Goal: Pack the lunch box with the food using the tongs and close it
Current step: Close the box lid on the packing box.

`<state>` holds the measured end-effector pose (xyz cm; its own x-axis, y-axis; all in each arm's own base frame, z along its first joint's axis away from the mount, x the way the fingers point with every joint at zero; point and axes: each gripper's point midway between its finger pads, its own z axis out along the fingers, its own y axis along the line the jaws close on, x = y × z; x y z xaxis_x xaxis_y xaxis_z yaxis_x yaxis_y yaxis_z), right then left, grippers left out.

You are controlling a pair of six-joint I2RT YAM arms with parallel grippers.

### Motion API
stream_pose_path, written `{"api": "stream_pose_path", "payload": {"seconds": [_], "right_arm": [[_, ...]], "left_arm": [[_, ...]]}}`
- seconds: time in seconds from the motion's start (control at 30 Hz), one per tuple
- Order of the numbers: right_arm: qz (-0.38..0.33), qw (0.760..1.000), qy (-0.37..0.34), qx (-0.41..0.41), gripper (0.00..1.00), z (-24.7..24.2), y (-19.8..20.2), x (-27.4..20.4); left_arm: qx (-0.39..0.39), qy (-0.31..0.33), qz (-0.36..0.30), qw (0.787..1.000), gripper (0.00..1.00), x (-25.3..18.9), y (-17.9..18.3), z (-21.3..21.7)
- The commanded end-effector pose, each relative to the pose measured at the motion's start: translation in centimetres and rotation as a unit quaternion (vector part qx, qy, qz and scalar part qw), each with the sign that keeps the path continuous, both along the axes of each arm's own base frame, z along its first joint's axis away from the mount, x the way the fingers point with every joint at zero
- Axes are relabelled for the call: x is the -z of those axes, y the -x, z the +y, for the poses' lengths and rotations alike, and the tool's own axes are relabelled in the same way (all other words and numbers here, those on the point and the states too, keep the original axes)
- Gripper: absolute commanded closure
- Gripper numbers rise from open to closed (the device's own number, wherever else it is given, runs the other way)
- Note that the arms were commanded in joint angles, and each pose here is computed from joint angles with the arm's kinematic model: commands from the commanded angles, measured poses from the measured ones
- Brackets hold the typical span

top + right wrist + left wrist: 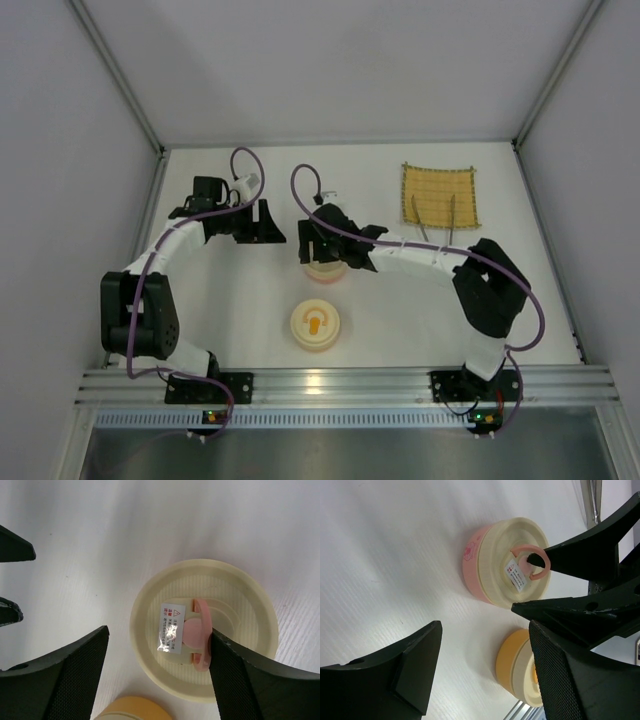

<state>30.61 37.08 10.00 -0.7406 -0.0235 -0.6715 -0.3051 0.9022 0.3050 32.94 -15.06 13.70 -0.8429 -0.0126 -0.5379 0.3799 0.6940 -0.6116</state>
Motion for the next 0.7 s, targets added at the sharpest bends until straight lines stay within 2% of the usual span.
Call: {"api": "stream_pose_path", "payload": {"seconds": [0.0, 0.4, 0.67], "right_arm": [[0.017, 1.000, 0.009, -0.017, 0.24, -1.7, 1.2, 0.0], [0.048, 0.996, -0.061, -0.037, 0.23, -2.1, 0.0, 1.0], [0.031, 0.994, -0.097, -0.023, 0.23, -4.7, -1.8, -0.6]], "left_arm": [[0.013, 0.016, -0.034, 0.999, 0.25, -2.7, -0.2, -0.4], [0.022, 0.027, -0.032, 0.999, 0.26, -2.8, 0.2, -0.7], [0.036, 0.047, -0.027, 0.998, 0.26, -3.1, 0.5, -1.2]]}}
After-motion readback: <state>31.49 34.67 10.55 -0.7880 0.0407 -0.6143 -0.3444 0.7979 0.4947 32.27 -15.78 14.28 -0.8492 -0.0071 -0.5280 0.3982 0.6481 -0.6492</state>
